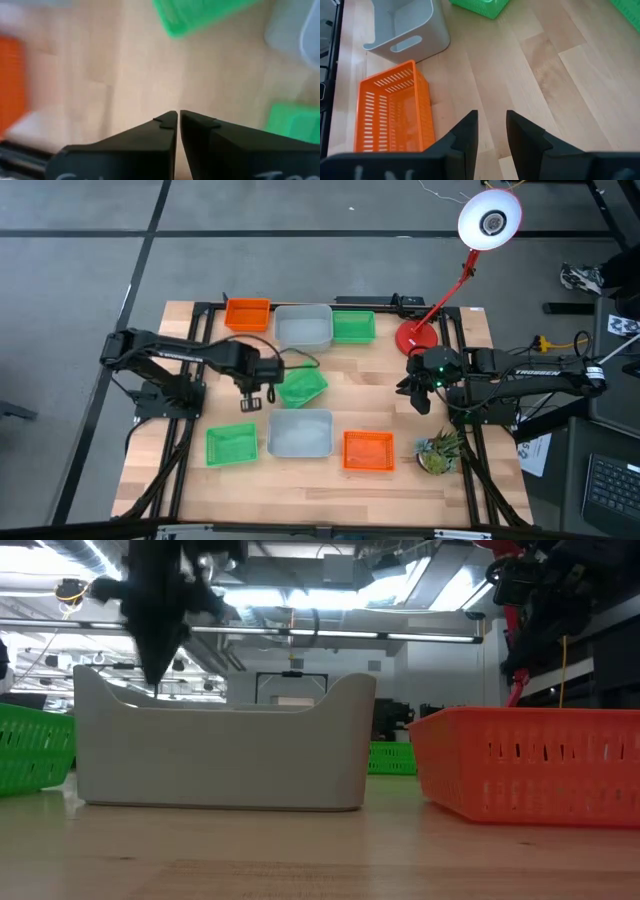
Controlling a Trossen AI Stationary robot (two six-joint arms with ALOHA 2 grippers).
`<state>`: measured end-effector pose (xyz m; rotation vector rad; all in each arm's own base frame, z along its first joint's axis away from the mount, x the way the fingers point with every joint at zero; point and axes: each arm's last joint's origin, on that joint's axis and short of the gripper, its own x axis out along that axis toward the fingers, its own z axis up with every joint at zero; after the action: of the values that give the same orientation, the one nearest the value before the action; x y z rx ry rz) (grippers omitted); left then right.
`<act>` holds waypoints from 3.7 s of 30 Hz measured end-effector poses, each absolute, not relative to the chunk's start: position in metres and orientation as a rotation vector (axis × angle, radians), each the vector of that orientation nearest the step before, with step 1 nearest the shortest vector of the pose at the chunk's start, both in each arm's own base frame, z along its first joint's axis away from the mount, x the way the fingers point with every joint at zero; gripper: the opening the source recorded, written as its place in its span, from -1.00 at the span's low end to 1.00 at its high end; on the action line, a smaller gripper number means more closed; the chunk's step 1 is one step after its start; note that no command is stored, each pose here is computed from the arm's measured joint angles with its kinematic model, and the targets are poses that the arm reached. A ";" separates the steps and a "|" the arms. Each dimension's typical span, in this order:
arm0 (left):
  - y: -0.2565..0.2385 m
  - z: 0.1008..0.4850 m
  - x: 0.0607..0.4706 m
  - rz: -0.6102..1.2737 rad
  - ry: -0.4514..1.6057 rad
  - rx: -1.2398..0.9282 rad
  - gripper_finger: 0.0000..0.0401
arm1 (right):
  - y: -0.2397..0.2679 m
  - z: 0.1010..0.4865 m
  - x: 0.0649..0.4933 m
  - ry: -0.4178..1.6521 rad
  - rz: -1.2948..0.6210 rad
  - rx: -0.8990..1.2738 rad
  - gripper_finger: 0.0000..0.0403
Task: Stack baskets by color
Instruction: Move the top left green bin to the middle of the table, then stack the bottom gray bin on the gray bins
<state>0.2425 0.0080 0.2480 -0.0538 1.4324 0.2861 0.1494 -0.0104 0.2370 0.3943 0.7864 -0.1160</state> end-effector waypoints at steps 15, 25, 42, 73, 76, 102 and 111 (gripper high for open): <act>0.026 0.200 0.327 0.188 0.792 0.315 -1.00 | -0.010 0.237 0.149 0.790 -0.118 0.399 -0.51; -0.007 0.236 0.317 0.090 0.966 0.157 -0.99 | -0.010 0.237 0.149 0.794 -0.118 0.395 -0.51; -0.022 0.238 0.323 0.104 0.897 0.157 -0.43 | -0.010 0.235 0.148 0.814 -0.120 0.396 -0.50; -0.032 0.217 0.338 -0.046 0.917 -0.017 -0.38 | -0.010 0.233 0.145 0.846 -0.115 0.372 -0.51; -0.035 0.216 0.336 -0.058 0.934 -0.022 -0.38 | -0.010 0.233 0.145 0.845 -0.115 0.372 -0.50; -0.039 0.214 0.335 -0.041 1.058 0.086 -1.00 | -0.010 0.232 0.144 0.862 -0.118 0.373 -0.51; 0.035 0.304 0.327 0.141 0.965 0.350 -1.00 | -0.010 0.232 0.144 0.866 -0.119 0.375 -0.50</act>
<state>0.3272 0.0353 0.3040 0.3497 0.9648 0.1412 0.1437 -0.0099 0.2319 0.3747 0.8664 -0.1189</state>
